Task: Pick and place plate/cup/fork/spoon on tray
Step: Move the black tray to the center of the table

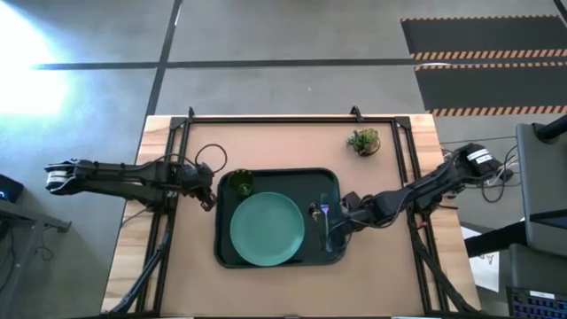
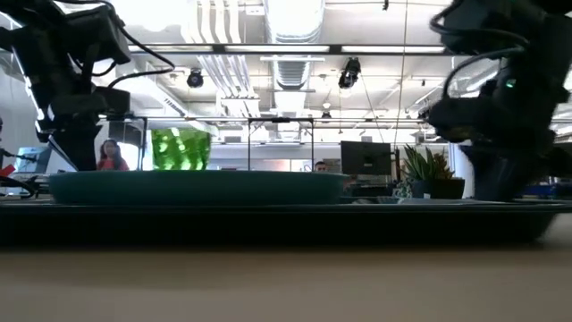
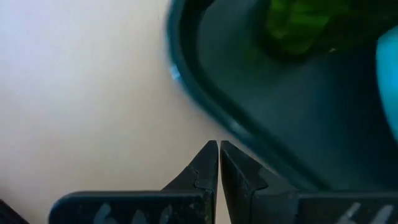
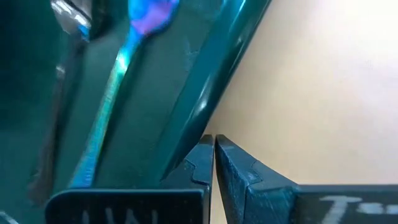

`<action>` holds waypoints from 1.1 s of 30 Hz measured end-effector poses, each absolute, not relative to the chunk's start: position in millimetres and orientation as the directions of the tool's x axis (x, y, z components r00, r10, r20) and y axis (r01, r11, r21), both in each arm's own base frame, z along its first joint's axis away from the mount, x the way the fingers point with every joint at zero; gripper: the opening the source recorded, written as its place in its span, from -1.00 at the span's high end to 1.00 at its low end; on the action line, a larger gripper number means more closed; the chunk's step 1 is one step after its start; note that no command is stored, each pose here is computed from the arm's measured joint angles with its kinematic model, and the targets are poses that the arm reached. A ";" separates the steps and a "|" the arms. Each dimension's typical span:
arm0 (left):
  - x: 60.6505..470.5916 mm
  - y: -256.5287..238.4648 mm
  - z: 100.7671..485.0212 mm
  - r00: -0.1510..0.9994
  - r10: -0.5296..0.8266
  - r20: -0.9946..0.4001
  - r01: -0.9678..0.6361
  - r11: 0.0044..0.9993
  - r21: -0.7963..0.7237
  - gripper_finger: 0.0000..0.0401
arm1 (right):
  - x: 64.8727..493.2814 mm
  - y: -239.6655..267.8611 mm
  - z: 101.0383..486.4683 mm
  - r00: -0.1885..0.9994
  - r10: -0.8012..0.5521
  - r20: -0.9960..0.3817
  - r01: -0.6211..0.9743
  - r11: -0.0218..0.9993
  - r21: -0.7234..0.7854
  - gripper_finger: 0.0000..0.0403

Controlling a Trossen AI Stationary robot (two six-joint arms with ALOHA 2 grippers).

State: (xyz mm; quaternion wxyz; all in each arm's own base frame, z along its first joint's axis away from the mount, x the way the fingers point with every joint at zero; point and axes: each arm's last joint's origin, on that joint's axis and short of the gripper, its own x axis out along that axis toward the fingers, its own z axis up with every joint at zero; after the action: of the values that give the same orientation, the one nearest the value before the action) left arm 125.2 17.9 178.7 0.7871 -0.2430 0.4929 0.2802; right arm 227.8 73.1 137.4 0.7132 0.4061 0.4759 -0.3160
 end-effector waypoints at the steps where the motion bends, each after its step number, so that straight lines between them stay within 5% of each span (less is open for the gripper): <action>1: 124.9 17.9 178.6 0.354 0.201 -0.913 -0.680 0.726 -0.104 1.00 | 231.8 73.6 140.2 0.367 -0.078 -0.927 0.833 0.470 0.290 0.96; 13: 124.8 17.9 178.6 0.354 0.201 -0.913 -0.665 0.741 -0.095 1.00 | 242.6 75.9 145.0 0.382 -0.117 -0.917 0.799 0.541 0.264 0.96; 18: 114.4 16.4 174.3 0.245 0.177 -0.953 -0.691 0.721 -0.044 1.00 | 238.2 73.4 154.2 0.399 -0.140 -0.906 0.788 0.557 0.261 0.96; 26: 117.4 15.8 173.5 0.255 0.148 -0.955 -0.704 0.706 -0.079 1.00 | 227.6 64.3 198.6 0.589 -0.264 -0.763 0.718 0.605 0.345 0.96; 33: 122.3 15.6 165.7 0.192 0.119 -0.974 -0.723 0.689 -0.058 1.00 | 214.9 55.4 269.6 0.785 -0.357 -0.506 0.580 0.711 0.398 0.96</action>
State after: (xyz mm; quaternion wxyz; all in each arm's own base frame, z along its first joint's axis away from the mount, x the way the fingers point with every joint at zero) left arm 122.3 15.6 165.7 0.7243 -0.2670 0.5655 0.2904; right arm 214.9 55.4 269.6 0.9029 0.2779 0.2005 -0.2593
